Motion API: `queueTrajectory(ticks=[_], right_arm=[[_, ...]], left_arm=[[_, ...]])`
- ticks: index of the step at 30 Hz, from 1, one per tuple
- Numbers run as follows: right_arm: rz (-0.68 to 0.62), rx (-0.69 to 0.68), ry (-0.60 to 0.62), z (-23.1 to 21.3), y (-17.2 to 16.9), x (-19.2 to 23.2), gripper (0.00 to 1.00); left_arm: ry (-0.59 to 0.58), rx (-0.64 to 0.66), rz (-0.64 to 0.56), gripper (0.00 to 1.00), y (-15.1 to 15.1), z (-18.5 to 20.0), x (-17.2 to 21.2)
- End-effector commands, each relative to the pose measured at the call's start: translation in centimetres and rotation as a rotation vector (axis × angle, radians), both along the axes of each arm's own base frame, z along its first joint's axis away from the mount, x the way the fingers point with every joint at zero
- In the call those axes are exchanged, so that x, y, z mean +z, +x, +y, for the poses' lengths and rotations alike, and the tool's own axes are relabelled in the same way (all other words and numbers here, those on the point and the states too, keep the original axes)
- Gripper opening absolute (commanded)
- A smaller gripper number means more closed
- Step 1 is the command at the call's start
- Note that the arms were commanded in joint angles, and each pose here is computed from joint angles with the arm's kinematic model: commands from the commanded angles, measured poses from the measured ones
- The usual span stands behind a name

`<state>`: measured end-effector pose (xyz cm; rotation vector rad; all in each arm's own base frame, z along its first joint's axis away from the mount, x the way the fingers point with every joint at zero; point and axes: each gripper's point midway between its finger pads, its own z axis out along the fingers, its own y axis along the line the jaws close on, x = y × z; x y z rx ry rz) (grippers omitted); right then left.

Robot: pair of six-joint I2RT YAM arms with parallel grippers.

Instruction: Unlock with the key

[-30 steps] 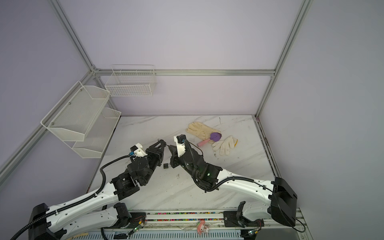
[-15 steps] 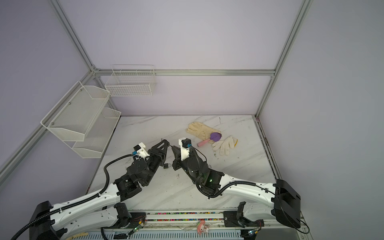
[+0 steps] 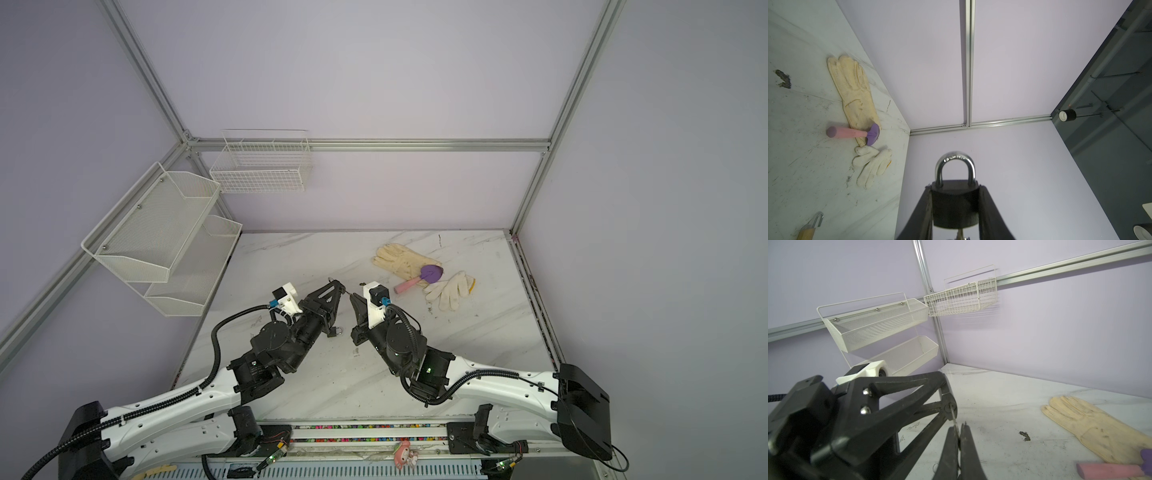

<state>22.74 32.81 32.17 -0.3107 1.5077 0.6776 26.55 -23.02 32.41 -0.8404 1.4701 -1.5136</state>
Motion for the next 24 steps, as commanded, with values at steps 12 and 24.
queueTrajectory(ticks=[12,24], right_arm=[[-0.165,-0.239,-0.001,-2.8,1.5,3.4,0.0],[0.094,-0.203,0.191,-0.8,2.4,3.6,0.0]], left_arm=[[0.05,-0.133,-0.057,0.0,-1.1,-2.7,0.4],[0.117,-0.072,-0.064,0.0,-0.5,-2.0,0.1]])
